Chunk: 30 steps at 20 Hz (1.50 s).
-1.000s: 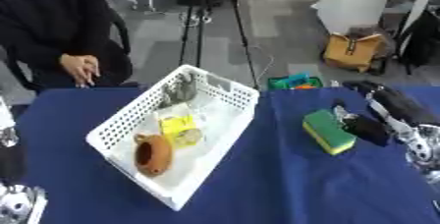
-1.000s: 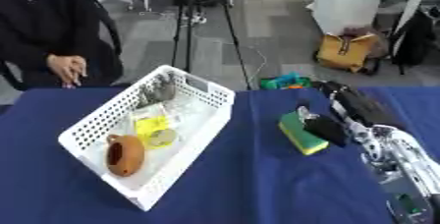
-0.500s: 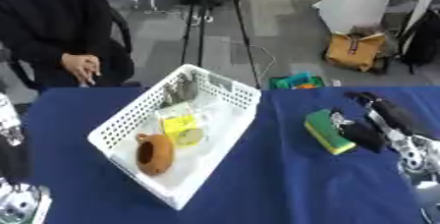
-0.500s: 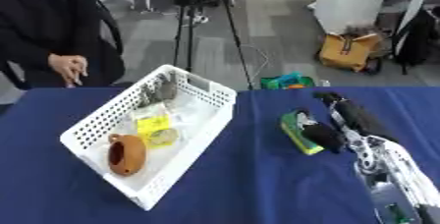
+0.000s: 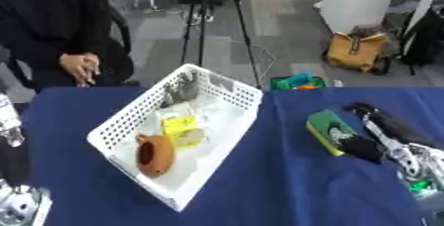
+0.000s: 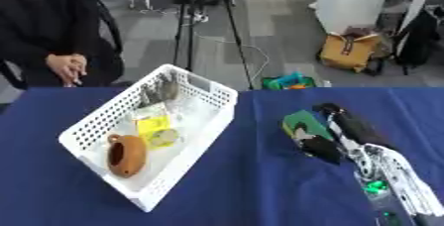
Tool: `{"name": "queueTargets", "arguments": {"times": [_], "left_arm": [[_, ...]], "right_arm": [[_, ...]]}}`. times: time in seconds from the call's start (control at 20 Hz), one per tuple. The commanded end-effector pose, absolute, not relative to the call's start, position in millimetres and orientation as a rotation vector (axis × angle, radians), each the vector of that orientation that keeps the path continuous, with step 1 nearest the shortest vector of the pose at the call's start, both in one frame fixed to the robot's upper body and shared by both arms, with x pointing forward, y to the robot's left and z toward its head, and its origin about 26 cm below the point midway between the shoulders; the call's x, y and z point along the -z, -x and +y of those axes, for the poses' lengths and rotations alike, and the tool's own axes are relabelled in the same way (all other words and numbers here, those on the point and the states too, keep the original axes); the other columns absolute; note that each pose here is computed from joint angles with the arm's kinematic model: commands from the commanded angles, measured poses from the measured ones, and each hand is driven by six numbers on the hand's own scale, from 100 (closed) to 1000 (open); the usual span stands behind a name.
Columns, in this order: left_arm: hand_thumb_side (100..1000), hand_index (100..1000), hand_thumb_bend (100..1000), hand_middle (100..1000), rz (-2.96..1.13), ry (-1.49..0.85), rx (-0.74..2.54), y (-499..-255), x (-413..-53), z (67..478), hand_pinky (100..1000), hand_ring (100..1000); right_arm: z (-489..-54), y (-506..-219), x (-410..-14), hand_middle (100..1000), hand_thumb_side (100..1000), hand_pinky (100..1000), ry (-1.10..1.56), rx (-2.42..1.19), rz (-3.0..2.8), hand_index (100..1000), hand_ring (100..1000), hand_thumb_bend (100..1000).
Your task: Pick up objects on the table and place them in the box.
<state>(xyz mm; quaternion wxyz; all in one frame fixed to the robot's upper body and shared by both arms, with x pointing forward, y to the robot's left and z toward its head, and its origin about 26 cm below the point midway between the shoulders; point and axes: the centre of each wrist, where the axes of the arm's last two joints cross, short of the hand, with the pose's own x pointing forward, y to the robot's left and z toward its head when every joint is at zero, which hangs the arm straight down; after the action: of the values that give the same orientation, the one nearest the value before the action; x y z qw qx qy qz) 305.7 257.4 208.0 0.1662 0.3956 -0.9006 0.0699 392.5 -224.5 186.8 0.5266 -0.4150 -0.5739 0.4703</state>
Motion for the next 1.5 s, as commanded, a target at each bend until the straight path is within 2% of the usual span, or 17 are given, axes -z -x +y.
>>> {"name": "queueTargets", "arguments": {"times": [0.05, 0.5, 0.75, 0.85, 1.0, 1.15, 1.3, 1.5], "left_arm": [[986, 775, 100, 829, -2.578, -1.132, -0.200, -304, -213, 258, 768, 692], [983, 774, 100, 828, -2.570, -1.139, -0.199, -303, -213, 258, 767, 694], [983, 774, 100, 829, -2.570, -1.134, -0.200, -303, -213, 258, 766, 694], [984, 773, 100, 829, -2.570, -1.132, -0.202, -304, -213, 258, 766, 695], [984, 772, 100, 828, -2.573, -1.126, -0.202, -304, -213, 257, 766, 694], [985, 772, 100, 828, -2.575, -1.120, -0.203, -304, -213, 256, 766, 693], [982, 772, 100, 827, -2.575, -1.116, -0.204, -304, -213, 256, 765, 692], [980, 770, 100, 826, -2.577, -1.113, -0.207, -304, -214, 256, 764, 692]], "right_arm": [[-225, -387, -200, 1000, 951, 923, 0.998, -1.125, -1.434, 1000, 991, 117], [-228, -375, -210, 1000, 988, 896, 0.867, -1.130, -1.526, 1000, 959, 100], [-229, -375, -208, 993, 808, 836, 0.843, -1.131, -1.527, 1000, 922, 173], [-227, -375, -206, 992, 771, 828, 0.857, -1.131, -1.529, 1000, 921, 190], [-226, -376, -206, 998, 734, 862, 0.965, -1.164, -1.521, 1000, 930, 216], [-223, -378, -201, 1000, 742, 895, 1.089, -1.241, -1.481, 1000, 951, 236], [-222, -382, -194, 1000, 851, 909, 1.114, -1.294, -1.448, 1000, 971, 215], [-223, -387, -190, 1000, 871, 909, 1.112, -1.285, -1.440, 1000, 977, 205]]}}
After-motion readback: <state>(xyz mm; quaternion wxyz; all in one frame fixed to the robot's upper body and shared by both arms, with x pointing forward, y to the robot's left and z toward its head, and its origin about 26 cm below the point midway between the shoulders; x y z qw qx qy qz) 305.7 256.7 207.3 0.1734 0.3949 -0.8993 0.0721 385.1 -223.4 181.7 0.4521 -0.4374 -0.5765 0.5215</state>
